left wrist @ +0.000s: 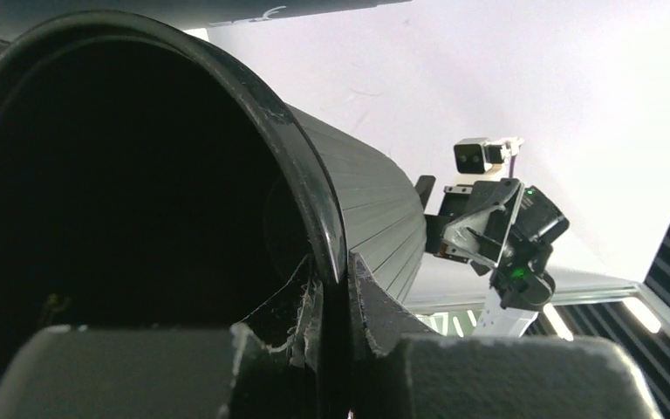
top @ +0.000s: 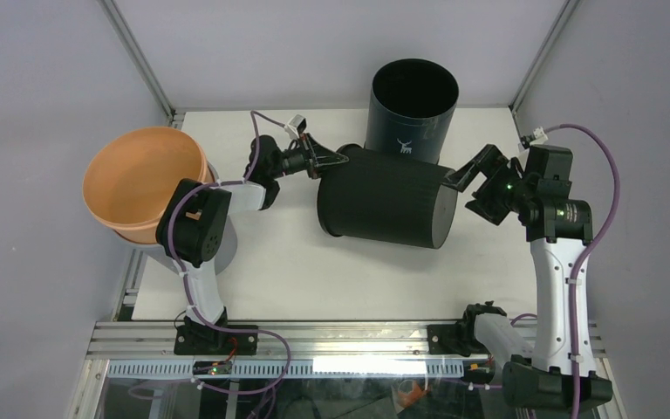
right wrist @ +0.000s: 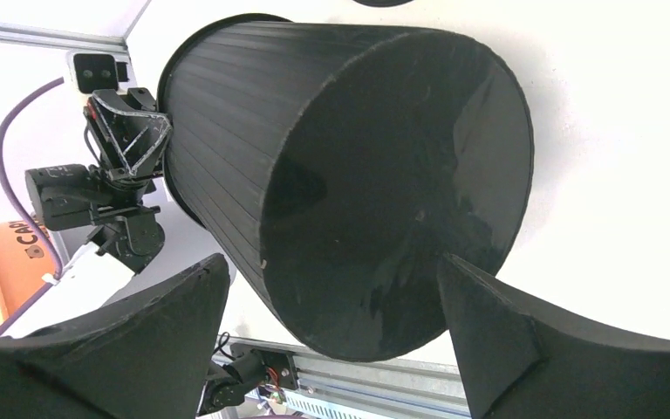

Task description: Turn the large container upside down

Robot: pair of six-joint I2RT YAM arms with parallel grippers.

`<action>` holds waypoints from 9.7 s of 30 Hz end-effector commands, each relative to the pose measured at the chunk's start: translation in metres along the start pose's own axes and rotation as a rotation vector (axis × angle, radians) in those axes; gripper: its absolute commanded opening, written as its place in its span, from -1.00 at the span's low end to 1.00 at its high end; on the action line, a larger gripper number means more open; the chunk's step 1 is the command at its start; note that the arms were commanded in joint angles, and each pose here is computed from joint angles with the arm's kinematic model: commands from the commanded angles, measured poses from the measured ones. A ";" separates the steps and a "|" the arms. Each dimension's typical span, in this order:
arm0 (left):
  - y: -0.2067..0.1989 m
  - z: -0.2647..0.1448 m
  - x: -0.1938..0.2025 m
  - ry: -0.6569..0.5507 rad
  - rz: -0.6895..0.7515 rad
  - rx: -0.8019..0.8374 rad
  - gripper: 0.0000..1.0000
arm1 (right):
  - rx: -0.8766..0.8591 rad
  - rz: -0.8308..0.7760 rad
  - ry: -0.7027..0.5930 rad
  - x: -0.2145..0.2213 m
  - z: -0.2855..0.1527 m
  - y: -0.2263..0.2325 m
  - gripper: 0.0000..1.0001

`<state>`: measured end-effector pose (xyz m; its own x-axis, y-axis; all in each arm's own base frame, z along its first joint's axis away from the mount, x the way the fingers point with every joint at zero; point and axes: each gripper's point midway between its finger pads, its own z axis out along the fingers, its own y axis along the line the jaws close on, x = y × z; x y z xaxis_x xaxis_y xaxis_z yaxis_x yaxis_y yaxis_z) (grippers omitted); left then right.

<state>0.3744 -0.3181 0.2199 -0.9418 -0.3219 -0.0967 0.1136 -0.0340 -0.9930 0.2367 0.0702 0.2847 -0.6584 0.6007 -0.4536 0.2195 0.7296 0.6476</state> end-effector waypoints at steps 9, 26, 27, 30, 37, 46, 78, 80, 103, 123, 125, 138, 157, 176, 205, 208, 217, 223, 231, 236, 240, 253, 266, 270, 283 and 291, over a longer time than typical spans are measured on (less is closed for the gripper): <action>0.116 -0.036 -0.008 0.057 0.050 -0.347 -1.00 | -0.006 -0.022 -0.021 -0.004 0.007 -0.003 0.86; 0.143 -0.073 -0.037 0.046 0.178 -0.523 -1.00 | -0.030 0.018 0.042 0.011 0.027 -0.013 0.86; 0.144 -0.074 -0.039 0.046 0.179 -0.530 -1.00 | -0.048 0.030 0.061 0.016 0.032 -0.013 0.86; 0.148 -0.078 -0.042 0.045 0.168 -0.532 -1.00 | -0.108 0.079 0.111 0.031 0.046 -0.012 0.89; 0.157 -0.079 -0.043 0.057 0.160 -0.552 -0.30 | -0.164 0.074 0.181 0.057 0.074 0.009 0.89; 0.163 -0.084 -0.054 0.027 0.189 -0.646 0.62 | -0.258 0.092 0.171 0.057 0.085 0.038 0.89; -0.165 -0.073 -0.155 -0.452 0.843 -0.649 0.98 | -0.171 0.155 0.232 0.110 0.131 0.038 -0.02; -0.199 -0.068 -0.137 -0.475 0.908 -0.609 0.98 | -0.240 0.135 0.272 0.122 0.149 0.073 -0.03; -0.201 0.011 -0.005 -0.138 0.965 -0.442 0.98 | 0.047 -0.335 -0.347 -0.116 0.101 0.132 0.51; -0.105 0.036 0.035 0.058 0.915 -0.567 0.97 | 0.427 -0.206 -0.350 -0.247 0.177 0.027 0.60; -0.106 0.035 0.035 0.059 0.923 -0.566 0.98 | 0.410 -0.206 -0.329 -0.245 0.186 0.027 0.53; -0.152 0.068 0.050 0.061 1.000 -0.424 0.98 | 0.338 -0.199 -0.352 -0.243 0.173 0.042 -1.00; -0.217 0.118 0.078 0.075 1.235 -0.245 0.98 | 0.357 -0.158 -0.328 -0.165 0.068 0.054 -1.00; -0.159 0.131 0.139 0.225 1.384 -0.352 0.98 | 0.373 -0.156 -0.392 -0.146 -0.003 0.020 0.77; -0.110 0.145 0.151 0.244 1.395 -0.578 -1.00 | 0.319 -0.105 -0.480 -0.165 -0.065 0.004 0.88; -0.160 0.148 0.143 0.194 1.282 -0.401 -1.00 | 0.298 -0.089 -0.481 -0.165 -0.063 0.007 0.87; -0.257 0.120 0.065 -0.011 0.960 -0.094 -1.00 | -0.127 -0.027 -0.389 -0.141 -0.042 0.070 0.87; -0.304 0.065 0.027 -0.149 0.869 0.070 -1.00 | -0.431 -0.019 -0.269 -0.109 -0.025 0.096 0.86; -0.366 0.022 0.031 -0.244 0.913 0.206 -1.00 | -0.624 0.025 -0.159 -0.064 -0.004 0.087 0.82; -0.380 0.010 0.031 -0.221 0.847 0.302 -1.00 | -0.693 0.026 -0.099 -0.031 0.020 0.067 0.84; -0.381 0.008 0.035 -0.203 0.821 0.330 -1.00 | -0.894 0.004 -0.138 -0.011 0.005 0.077 0.81; -0.360 0.016 0.033 -0.150 0.760 0.323 -1.00 | -1.112 -0.177 -0.278 -0.015 -0.051 0.119 0.37; -0.316 0.035 0.016 -0.114 0.672 0.248 -1.00 | -0.953 -0.172 -0.387 -0.043 -0.070 0.135 -1.00; -0.287 0.046 0.007 -0.096 0.629 0.202 -0.87 | -0.784 -0.162 -0.435 -0.057 -0.075 0.131 -1.00; -0.141 0.114 0.021 0.119 0.456 0.041 0.71 | -0.281 -0.122 -0.501 -0.087 -0.055 0.069 -1.00; -0.094 0.129 0.016 0.149 0.446 -0.069 0.98 | 0.086 -0.201 -0.503 -0.110 -0.064 0.025 -1.00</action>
<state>0.3958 -0.4402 0.2696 -0.9142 -0.1667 -0.3695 0.3349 0.2026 -0.9202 0.2718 0.0291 0.3285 -0.4226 0.6389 -0.6428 0.2162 0.7599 0.6131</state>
